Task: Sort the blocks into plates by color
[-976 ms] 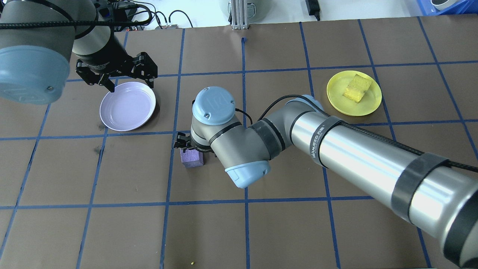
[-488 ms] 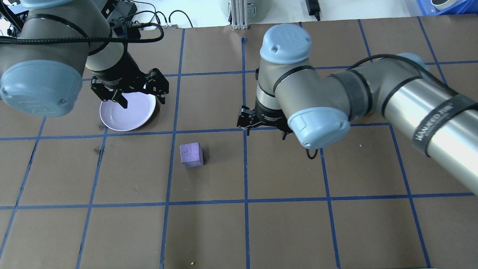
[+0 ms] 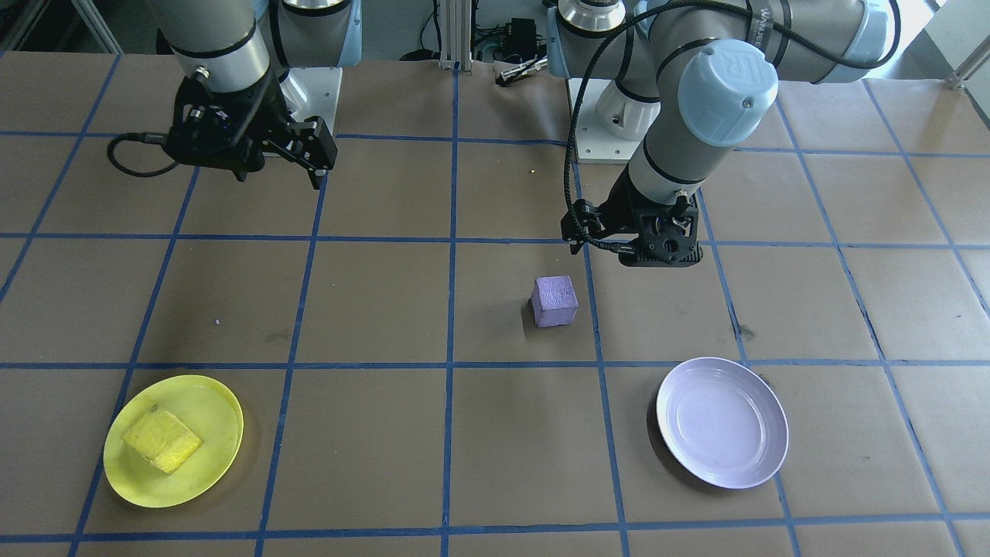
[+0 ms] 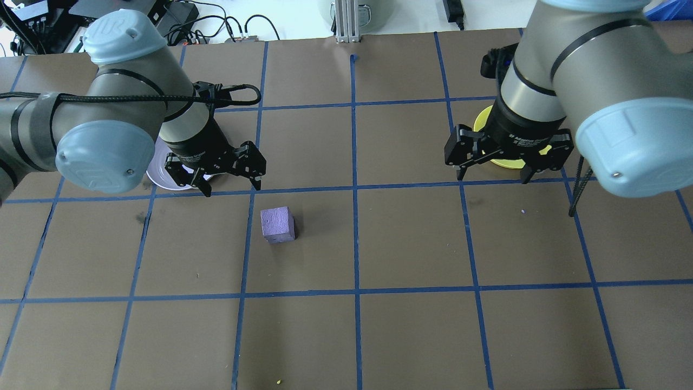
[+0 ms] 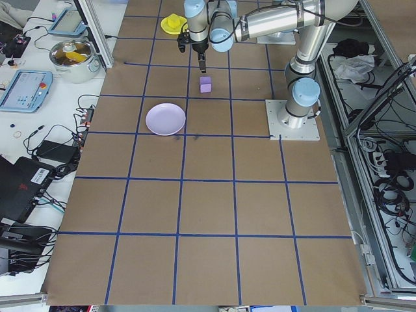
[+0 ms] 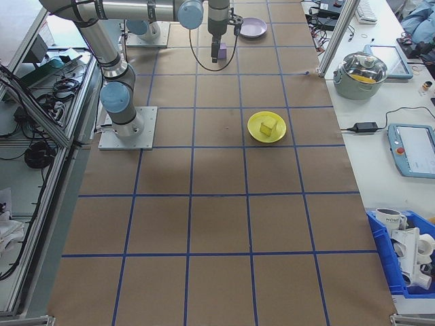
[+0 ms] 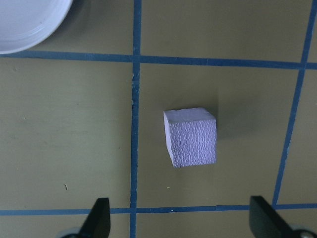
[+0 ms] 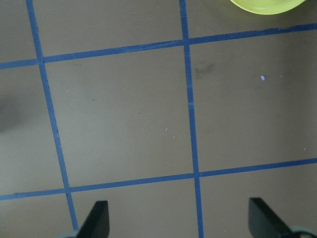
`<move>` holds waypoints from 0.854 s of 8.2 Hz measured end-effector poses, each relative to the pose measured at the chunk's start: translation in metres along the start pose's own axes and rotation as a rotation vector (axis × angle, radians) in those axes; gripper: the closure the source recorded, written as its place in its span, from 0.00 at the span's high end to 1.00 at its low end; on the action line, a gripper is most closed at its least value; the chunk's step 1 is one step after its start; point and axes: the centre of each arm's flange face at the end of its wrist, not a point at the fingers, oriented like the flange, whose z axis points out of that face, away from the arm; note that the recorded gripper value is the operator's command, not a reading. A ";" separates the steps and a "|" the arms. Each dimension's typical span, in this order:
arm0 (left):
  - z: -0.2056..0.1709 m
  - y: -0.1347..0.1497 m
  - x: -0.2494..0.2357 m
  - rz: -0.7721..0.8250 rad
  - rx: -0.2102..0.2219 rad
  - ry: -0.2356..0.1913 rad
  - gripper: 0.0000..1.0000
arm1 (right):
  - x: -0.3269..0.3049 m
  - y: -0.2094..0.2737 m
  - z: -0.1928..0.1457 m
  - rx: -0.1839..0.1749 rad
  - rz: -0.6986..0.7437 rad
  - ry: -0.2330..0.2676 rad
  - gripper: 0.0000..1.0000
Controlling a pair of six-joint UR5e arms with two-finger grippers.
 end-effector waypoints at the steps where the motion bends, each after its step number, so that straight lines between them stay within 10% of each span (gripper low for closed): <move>1: 0.018 -0.003 0.001 -0.004 -0.039 0.004 1.00 | 0.011 0.001 -0.019 0.002 0.012 -0.007 1.00; 7: 0.104 -0.027 0.021 0.022 -0.189 0.022 1.00 | 0.025 0.004 -0.032 -0.040 0.033 -0.018 1.00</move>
